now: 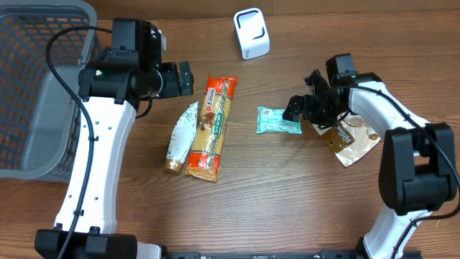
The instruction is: Scan the item barcode
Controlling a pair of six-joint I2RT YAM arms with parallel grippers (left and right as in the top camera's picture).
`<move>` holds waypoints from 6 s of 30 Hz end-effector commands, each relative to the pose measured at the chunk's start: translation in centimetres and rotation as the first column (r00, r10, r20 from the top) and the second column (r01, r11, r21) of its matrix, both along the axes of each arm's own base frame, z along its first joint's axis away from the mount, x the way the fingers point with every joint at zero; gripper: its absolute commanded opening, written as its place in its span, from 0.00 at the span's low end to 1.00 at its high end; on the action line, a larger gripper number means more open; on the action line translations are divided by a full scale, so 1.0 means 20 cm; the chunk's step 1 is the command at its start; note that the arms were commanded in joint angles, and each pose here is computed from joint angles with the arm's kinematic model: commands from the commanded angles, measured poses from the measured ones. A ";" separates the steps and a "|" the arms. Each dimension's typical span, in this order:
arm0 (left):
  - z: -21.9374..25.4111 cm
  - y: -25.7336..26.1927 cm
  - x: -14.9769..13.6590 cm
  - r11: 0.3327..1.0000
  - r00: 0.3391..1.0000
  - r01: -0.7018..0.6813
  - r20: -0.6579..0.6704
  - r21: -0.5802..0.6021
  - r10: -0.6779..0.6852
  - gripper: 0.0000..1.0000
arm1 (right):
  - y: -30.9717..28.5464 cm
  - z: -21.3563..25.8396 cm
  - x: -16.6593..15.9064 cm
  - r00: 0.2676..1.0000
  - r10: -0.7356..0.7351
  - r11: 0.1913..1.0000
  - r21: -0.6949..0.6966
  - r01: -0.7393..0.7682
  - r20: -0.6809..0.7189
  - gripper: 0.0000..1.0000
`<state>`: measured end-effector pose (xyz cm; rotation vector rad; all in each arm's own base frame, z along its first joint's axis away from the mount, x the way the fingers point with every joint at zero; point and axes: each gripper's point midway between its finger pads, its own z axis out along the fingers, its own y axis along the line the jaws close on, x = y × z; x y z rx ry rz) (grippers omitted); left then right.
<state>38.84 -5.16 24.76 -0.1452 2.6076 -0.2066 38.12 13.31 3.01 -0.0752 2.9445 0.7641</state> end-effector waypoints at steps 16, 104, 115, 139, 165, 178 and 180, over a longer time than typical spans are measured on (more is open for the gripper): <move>0.06 0.00 0.00 1.000 0.999 0.014 0.033 0.008 -0.014 1.00 | 0.11 -0.16 0.00 0.995 -0.044 0.996 0.068 0.051 -0.090 0.82; 0.06 0.00 0.00 1.000 0.999 0.014 0.033 0.008 -0.014 1.00 | 0.41 1.07 1.05 0.297 0.866 0.265 -0.874 0.407 0.401 0.04; 0.06 0.00 0.00 1.000 0.999 0.014 0.033 0.008 -0.014 1.00 | 0.48 0.84 1.14 0.264 0.920 0.176 -0.905 0.387 0.292 0.04; 0.06 0.00 0.00 1.000 0.999 0.014 0.033 0.008 -0.014 1.00 | 0.38 1.28 0.96 0.298 0.724 0.460 -0.757 0.464 0.622 0.04; 0.06 0.00 0.00 1.000 0.999 0.014 0.033 0.008 -0.014 1.00 | -0.86 0.74 -0.04 0.881 -0.419 0.844 -0.265 0.467 0.218 0.04; 0.06 0.00 0.00 1.000 0.999 0.014 0.033 0.008 -0.014 1.00 | -1.14 0.33 -0.18 0.820 -0.567 0.768 -0.309 0.561 0.078 0.47; 0.06 0.00 0.00 1.000 0.999 0.014 0.033 0.008 -0.014 1.00 | -1.15 0.38 -0.15 0.818 -0.567 0.766 -0.303 0.567 0.098 0.51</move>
